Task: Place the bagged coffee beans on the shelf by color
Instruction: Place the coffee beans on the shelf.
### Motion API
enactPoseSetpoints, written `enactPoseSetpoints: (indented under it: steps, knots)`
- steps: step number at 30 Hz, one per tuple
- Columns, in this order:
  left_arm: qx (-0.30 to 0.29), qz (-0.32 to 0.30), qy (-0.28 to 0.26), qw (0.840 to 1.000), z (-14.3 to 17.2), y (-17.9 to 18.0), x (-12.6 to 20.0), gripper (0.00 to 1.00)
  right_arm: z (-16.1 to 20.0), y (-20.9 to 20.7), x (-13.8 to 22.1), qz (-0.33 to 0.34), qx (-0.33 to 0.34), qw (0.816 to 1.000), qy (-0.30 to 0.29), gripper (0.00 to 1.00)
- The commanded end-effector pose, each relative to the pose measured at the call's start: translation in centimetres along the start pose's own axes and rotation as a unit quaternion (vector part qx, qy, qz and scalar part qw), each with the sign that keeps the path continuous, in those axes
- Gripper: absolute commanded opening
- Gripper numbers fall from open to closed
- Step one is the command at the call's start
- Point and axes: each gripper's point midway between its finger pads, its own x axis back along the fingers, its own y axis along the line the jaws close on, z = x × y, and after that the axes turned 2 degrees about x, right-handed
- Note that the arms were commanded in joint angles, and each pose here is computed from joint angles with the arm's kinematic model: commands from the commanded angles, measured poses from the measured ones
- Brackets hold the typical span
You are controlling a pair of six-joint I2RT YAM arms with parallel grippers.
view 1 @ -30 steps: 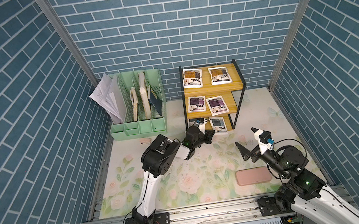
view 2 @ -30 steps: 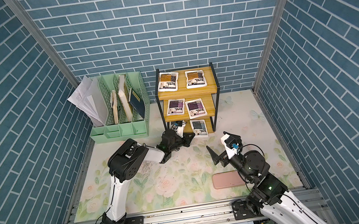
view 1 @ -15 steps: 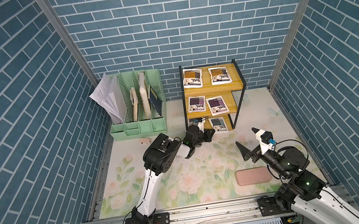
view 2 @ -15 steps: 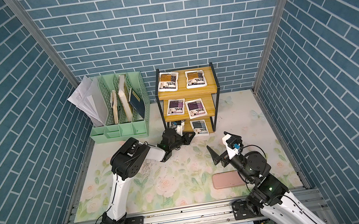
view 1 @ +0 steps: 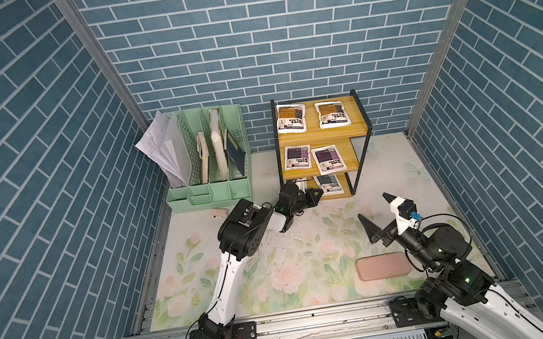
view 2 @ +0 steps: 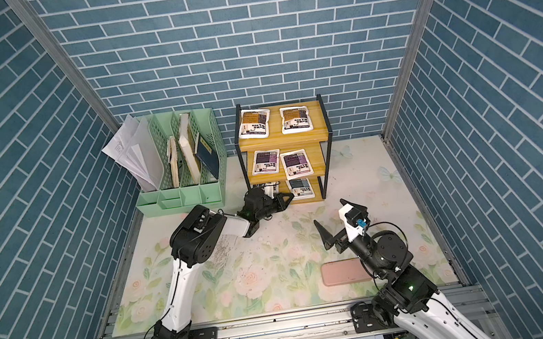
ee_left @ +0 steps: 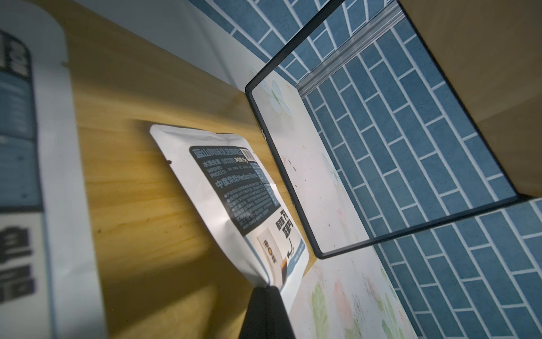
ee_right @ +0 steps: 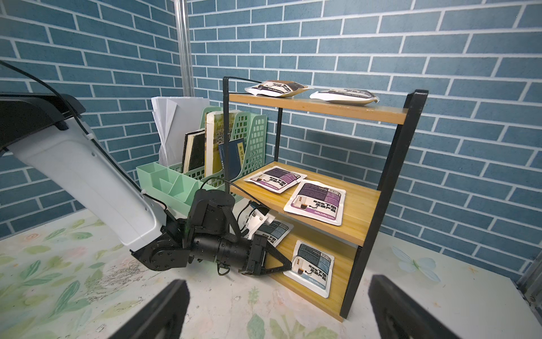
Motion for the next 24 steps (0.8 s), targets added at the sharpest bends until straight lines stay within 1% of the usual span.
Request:
enactPoseSetpoints:
  steps: [1,8,10,13,17,21,22,24]
  knots:
    - [0.010,-0.005,0.018,1.000,0.1,0.9,-0.7,0.00,-0.2,0.4,-0.3,-0.010,0.011,1.000,-0.003,1.00]
    - [0.007,-0.024,0.038,0.999,-0.1,2.0,-0.9,0.00,1.3,2.2,-2.8,-0.063,0.087,0.993,0.052,0.99]
    - [0.008,-0.029,0.042,0.999,-0.2,2.3,-1.0,0.00,1.1,2.3,-3.2,-0.066,0.102,0.992,0.045,0.99]
    - [0.008,-0.036,0.047,0.998,-0.3,2.6,-1.3,0.00,0.2,2.8,-3.2,-0.076,0.111,0.991,0.013,1.00]
    - [0.012,-0.040,0.054,0.998,-0.6,2.9,-1.7,0.02,-0.4,4.4,-2.6,-0.120,0.113,0.986,-0.019,1.00]
    - [0.015,-0.042,0.061,0.997,-0.5,3.1,-1.9,0.10,-0.1,4.6,-2.4,-0.127,0.108,0.986,-0.020,1.00]
    - [0.015,-0.042,0.061,0.997,-0.6,3.1,-1.8,0.15,-0.1,4.5,-2.4,-0.122,0.107,0.987,-0.020,1.00]
    - [0.017,-0.045,0.061,0.997,-0.5,3.1,-1.7,0.27,-0.2,4.2,-2.3,-0.115,0.105,0.988,-0.021,1.00]
